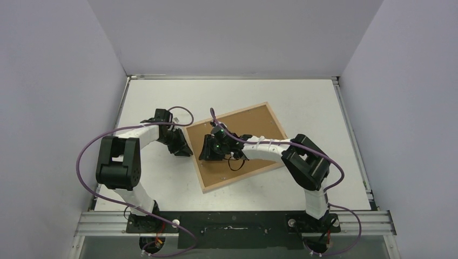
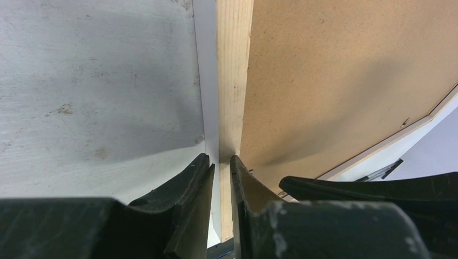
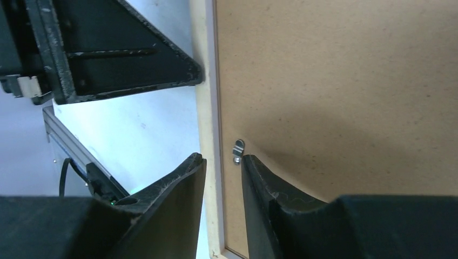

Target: Put the photo into the frame

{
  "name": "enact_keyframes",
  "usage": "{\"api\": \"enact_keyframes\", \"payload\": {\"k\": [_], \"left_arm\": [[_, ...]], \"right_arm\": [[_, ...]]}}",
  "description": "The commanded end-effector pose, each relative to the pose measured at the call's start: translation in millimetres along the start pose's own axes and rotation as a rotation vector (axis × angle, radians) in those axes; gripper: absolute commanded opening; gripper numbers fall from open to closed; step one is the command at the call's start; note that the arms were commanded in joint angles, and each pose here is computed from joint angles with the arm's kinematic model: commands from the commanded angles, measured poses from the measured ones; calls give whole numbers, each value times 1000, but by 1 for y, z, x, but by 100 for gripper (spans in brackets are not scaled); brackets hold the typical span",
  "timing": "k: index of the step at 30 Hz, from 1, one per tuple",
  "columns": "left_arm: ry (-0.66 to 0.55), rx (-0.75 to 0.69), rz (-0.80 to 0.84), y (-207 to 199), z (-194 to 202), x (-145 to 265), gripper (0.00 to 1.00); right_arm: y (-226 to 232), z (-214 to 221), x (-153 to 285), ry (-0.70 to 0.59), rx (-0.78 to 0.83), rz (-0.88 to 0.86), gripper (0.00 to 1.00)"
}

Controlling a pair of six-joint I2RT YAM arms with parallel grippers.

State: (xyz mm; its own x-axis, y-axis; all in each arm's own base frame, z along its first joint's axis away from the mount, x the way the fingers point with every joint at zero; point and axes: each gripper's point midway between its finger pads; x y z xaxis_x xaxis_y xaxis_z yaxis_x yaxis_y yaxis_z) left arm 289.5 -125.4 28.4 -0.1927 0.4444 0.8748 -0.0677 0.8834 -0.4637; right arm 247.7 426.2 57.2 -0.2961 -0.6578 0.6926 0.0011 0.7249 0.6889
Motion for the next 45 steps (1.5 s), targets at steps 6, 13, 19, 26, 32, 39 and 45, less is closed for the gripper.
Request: {"api": "enact_keyframes", "payload": {"k": [6,13,19,26,32,39,45], "left_arm": [[-6,2,12,1,-4,-5,17],[-2,8,19,1,-5,-8,16],[2,10,22,1,-4,-9,13],[8,15,35,-1,-4,-11,12],[11,17,37,-1,-4,-12,12],[18,20,42,-1,-3,-14,12],[19,23,45,-2,-5,-13,11]], "right_arm": [[28,2,-8,18,15,-99,35],[18,12,-14,58,29,-62,36],[16,14,-17,79,54,-49,36],[14,17,-22,98,42,-51,36],[13,21,-27,119,37,-65,37],[12,25,-32,141,44,-76,38],[8,28,-35,161,59,-72,38]]}}
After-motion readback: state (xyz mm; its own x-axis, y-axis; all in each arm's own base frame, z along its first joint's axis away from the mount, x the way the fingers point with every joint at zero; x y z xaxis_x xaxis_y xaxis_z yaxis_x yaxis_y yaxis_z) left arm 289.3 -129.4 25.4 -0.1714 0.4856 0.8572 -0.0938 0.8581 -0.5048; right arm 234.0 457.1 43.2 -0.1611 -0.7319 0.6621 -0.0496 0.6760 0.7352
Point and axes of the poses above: each gripper's point midway between its finger pads, its own x axis back along the fingers, its own y axis along the line the jaws close on, z = x × y, and after that the axes turned 15 degrees about -x, right-handed
